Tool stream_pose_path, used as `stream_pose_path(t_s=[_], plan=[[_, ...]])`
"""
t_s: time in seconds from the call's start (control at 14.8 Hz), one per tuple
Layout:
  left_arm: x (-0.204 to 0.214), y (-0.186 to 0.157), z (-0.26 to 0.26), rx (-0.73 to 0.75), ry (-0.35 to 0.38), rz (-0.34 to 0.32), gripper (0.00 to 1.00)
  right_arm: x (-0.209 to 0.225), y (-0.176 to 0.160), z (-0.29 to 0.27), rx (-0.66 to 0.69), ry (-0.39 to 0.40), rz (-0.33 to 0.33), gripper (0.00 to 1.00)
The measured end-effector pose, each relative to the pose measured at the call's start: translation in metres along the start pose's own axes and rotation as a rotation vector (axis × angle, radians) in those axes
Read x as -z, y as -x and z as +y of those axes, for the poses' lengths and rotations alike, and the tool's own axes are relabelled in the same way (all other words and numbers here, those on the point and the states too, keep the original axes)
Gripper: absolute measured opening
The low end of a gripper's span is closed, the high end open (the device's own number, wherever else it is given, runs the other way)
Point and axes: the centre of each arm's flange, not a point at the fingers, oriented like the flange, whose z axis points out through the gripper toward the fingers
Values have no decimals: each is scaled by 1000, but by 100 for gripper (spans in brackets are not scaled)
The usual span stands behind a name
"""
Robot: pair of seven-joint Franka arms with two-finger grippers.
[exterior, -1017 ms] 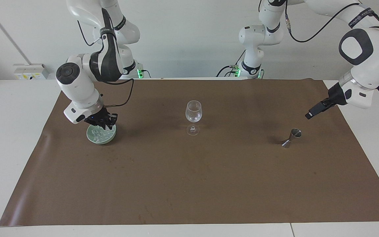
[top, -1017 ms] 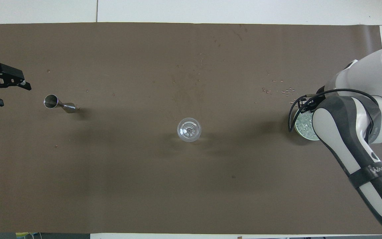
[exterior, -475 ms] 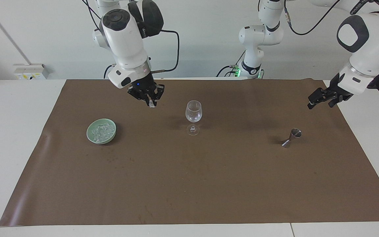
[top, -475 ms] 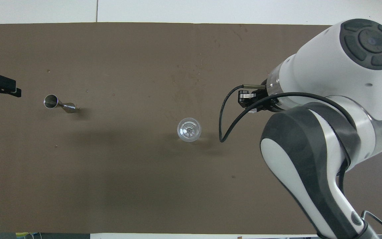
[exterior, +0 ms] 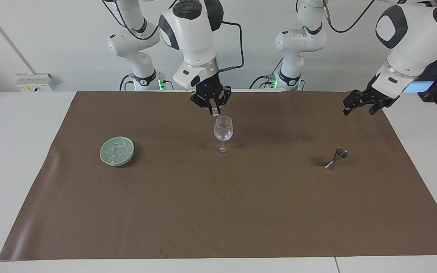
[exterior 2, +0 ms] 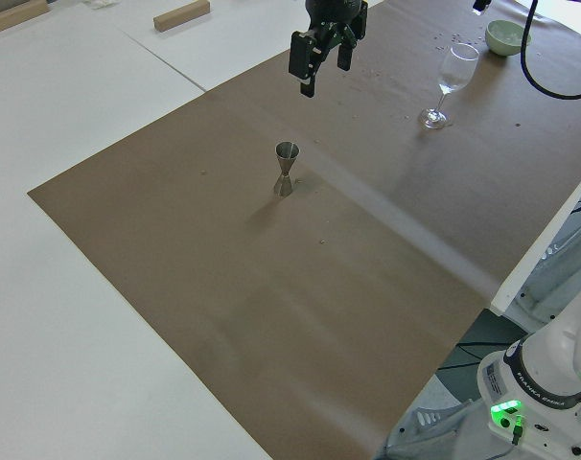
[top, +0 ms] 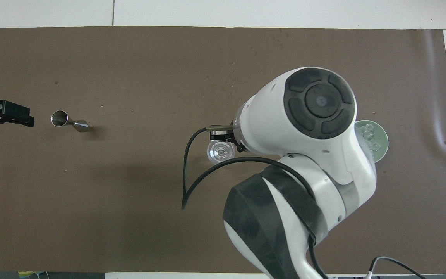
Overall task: Pour wine and add ice with both arms
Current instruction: 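Lower the right gripper over the clear glass and release the ice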
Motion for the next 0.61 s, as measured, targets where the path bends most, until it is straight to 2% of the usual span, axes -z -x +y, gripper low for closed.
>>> stream_pose_path(t_s=[0.27,0.61], plan=[[-7,4,8,-22,-12,-17,100,-32,12,-16,28,26,19,22],[-7,6,11,-45,-20,-13,100,-65,27,-20,49,41,-2,22]])
